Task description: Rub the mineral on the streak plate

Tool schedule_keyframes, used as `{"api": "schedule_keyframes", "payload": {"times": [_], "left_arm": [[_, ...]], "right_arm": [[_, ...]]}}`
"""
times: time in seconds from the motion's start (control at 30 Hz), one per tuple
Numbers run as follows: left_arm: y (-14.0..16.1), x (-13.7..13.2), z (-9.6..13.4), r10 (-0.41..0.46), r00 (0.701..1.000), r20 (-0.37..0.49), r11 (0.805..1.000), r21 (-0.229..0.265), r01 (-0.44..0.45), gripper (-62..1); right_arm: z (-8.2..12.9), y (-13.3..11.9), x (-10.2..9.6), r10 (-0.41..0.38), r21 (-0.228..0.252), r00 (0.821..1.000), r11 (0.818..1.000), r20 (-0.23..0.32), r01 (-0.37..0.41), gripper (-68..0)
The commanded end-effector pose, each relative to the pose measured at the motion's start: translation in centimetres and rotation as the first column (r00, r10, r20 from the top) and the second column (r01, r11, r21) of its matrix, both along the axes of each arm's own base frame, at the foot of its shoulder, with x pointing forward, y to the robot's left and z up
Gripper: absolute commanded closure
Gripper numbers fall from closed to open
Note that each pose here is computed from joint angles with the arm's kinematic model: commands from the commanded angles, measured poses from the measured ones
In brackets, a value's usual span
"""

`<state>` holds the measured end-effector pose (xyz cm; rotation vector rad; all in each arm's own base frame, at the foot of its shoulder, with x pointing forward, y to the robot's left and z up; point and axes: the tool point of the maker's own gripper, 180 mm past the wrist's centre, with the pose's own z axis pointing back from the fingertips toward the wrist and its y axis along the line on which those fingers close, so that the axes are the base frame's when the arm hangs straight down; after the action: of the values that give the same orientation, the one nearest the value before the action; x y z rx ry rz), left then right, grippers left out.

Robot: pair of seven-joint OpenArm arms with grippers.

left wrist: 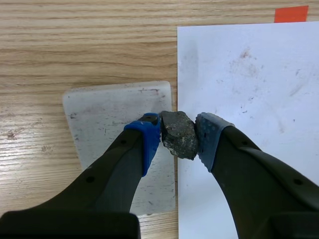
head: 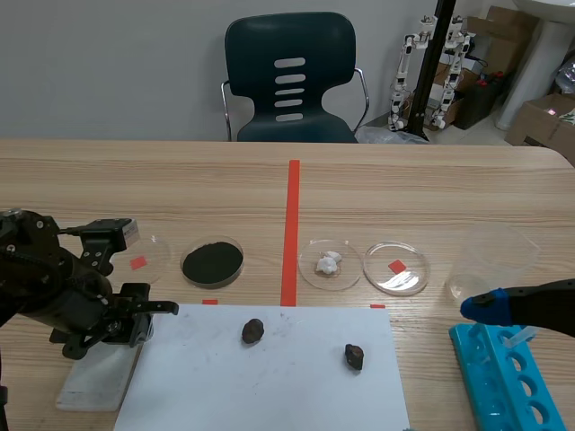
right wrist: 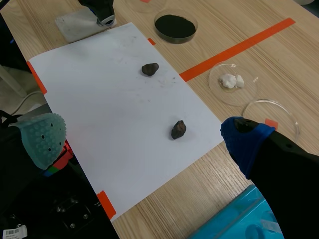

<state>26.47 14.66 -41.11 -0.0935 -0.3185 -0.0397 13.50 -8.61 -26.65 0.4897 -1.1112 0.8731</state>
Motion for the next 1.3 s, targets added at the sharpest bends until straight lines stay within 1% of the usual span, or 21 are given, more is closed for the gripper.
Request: {"api": "schedule_keyframes", "payload": {"times": [0.0, 0.1, 0.23, 0.4, 0.47, 0.63, 0.73, 0.93, 1.0, 1.07, 1.13, 1.2, 1.27], "left_arm": [[1.2, 0.3, 0.1, 0.022, 1.0, 0.011, 0.998, 0.052, -0.023, -14.1], [2.7, 0.1, -0.2, 0.043, 0.999, 0.006, 0.991, 0.128, -0.043, -14.1], [4.5, -0.2, -0.8, 0.069, 0.998, -0.002, 0.976, 0.207, -0.067, -14.1], [5.3, -0.6, -1.6, 0.083, 0.996, -0.017, 0.97, 0.232, -0.077, -14.1], [5.7, -0.6, -1.7, 0.094, 0.996, -0.007, 0.964, 0.25, -0.089, -14.1], [6.4, -0.4, -1.5, 0.09, 0.996, 0.003, 0.954, 0.286, -0.087, -14.1], [6.6, -0.4, -1.4, 0.089, 0.996, 0.006, 0.951, 0.296, -0.087, -14.1], [6.6, -0.4, -1.4, 0.09, 0.996, 0.003, 0.951, 0.296, -0.087, -14.1], [6.4, -0.5, -1.5, 0.092, 0.996, 0.0, 0.955, 0.284, -0.089, -14.1], [5.3, -0.6, -1.7, 0.093, 0.996, -0.012, 0.97, 0.226, -0.088, -14.1], [3.9, -0.8, -1.9, 0.075, 0.997, -0.029, 0.986, 0.152, -0.07, -14.1], [2.8, -0.8, -2.0, 0.063, 0.997, -0.036, 0.994, 0.092, -0.06, -14.1], [1.9, -0.7, -1.9, 0.049, 0.998, -0.034, 0.998, 0.045, -0.048, -14.1]], "right_arm": [[0.4, 0.1, 0.1, 0.007, 0.013, 1.0, 1.0, 0.009, -0.008, -67.9], [0.4, 0.1, 0.1, 0.007, 0.013, 1.0, 1.0, 0.009, -0.008, -67.9], [0.4, 0.1, 0.1, 0.007, 0.013, 1.0, 1.0, 0.009, -0.008, -67.9], [0.4, 0.1, 0.1, 0.007, 0.013, 1.0, 1.0, 0.009, -0.008, -67.9], [0.4, 0.1, 0.1, 0.007, 0.013, 1.0, 1.0, 0.009, -0.008, -67.9], [0.4, 0.1, 0.1, 0.007, 0.013, 1.0, 1.0, 0.009, -0.008, -67.9], [0.4, 0.1, 0.1, 0.007, 0.013, 1.0, 1.0, 0.009, -0.008, -67.9], [0.4, 0.1, 0.1, 0.007, 0.013, 1.0, 1.0, 0.009, -0.008, -67.9], [0.4, 0.1, 0.1, 0.007, 0.013, 1.0, 1.0, 0.009, -0.008, -67.9], [0.4, 0.1, 0.1, 0.007, 0.013, 1.0, 1.0, 0.009, -0.008, -67.9], [0.4, 0.1, 0.1, 0.007, 0.013, 1.0, 1.0, 0.009, -0.008, -67.9], [0.4, 0.1, 0.1, 0.007, 0.013, 1.0, 1.0, 0.009, -0.008, -67.9], [0.4, 0.1, 0.1, 0.007, 0.013, 1.0, 1.0, 0.009, -0.008, -67.9]]}}
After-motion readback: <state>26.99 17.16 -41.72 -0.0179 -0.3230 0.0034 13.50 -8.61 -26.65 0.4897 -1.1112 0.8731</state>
